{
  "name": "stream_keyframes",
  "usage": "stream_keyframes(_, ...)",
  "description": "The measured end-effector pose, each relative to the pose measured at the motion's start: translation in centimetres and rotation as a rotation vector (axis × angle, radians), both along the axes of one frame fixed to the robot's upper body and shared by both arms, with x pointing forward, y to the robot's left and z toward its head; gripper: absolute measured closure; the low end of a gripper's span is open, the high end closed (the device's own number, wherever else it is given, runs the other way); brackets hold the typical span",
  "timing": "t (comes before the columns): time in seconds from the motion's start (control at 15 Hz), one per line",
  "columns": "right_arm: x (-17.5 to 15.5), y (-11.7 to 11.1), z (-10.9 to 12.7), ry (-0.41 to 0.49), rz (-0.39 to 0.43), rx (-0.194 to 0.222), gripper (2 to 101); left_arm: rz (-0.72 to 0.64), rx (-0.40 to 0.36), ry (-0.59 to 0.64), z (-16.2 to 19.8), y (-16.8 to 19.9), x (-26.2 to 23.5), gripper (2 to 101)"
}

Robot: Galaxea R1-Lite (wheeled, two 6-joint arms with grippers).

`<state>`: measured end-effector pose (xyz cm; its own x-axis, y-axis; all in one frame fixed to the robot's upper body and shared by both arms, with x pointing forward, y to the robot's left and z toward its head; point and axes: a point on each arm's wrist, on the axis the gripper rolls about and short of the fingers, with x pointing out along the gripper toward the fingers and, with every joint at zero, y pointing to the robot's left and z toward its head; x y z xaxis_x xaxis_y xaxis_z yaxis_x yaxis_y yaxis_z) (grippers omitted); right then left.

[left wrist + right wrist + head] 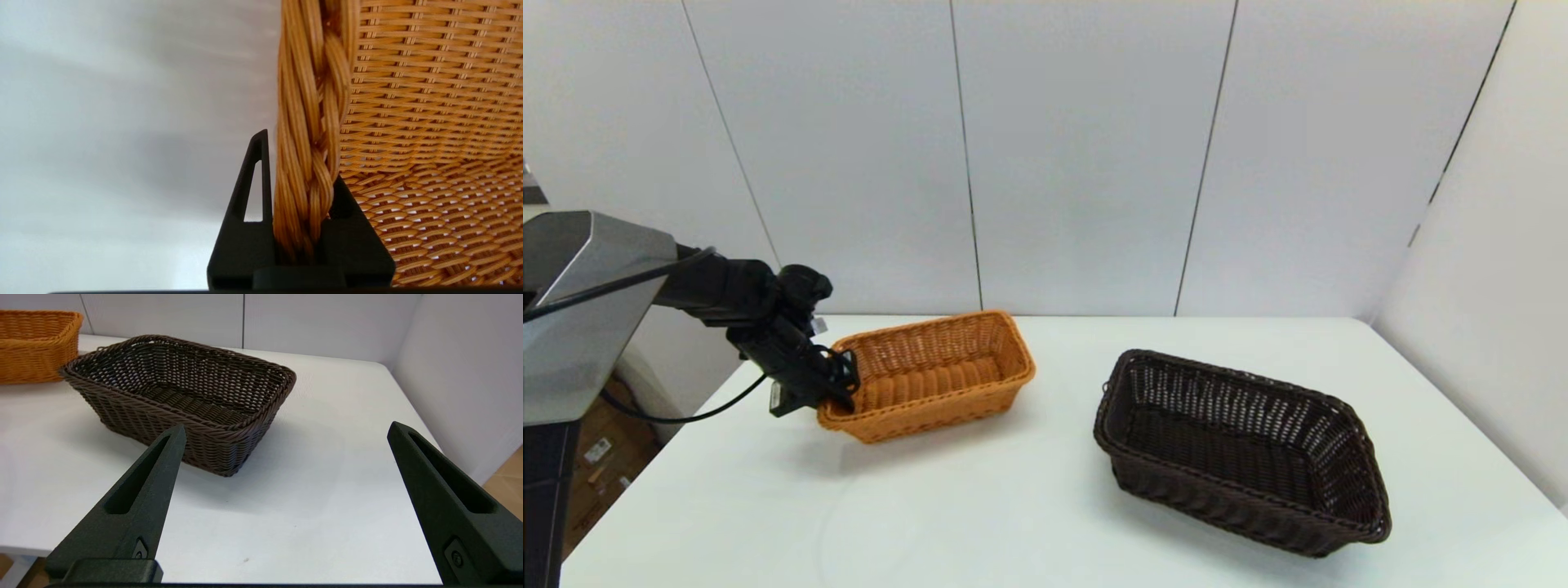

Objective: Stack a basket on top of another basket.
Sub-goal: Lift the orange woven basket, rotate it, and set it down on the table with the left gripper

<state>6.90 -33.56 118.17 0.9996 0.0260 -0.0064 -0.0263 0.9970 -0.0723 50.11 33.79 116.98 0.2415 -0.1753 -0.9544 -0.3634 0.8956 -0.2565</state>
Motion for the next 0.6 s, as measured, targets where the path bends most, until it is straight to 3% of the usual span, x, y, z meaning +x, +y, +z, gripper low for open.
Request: stream_keyframes(0.6, 0.0, 0.0, 0.0, 0.0, 0.0, 0.0, 4.3, -0.06, -0.002, 0.061, 2.4, -0.1, -3.4, 88.0)
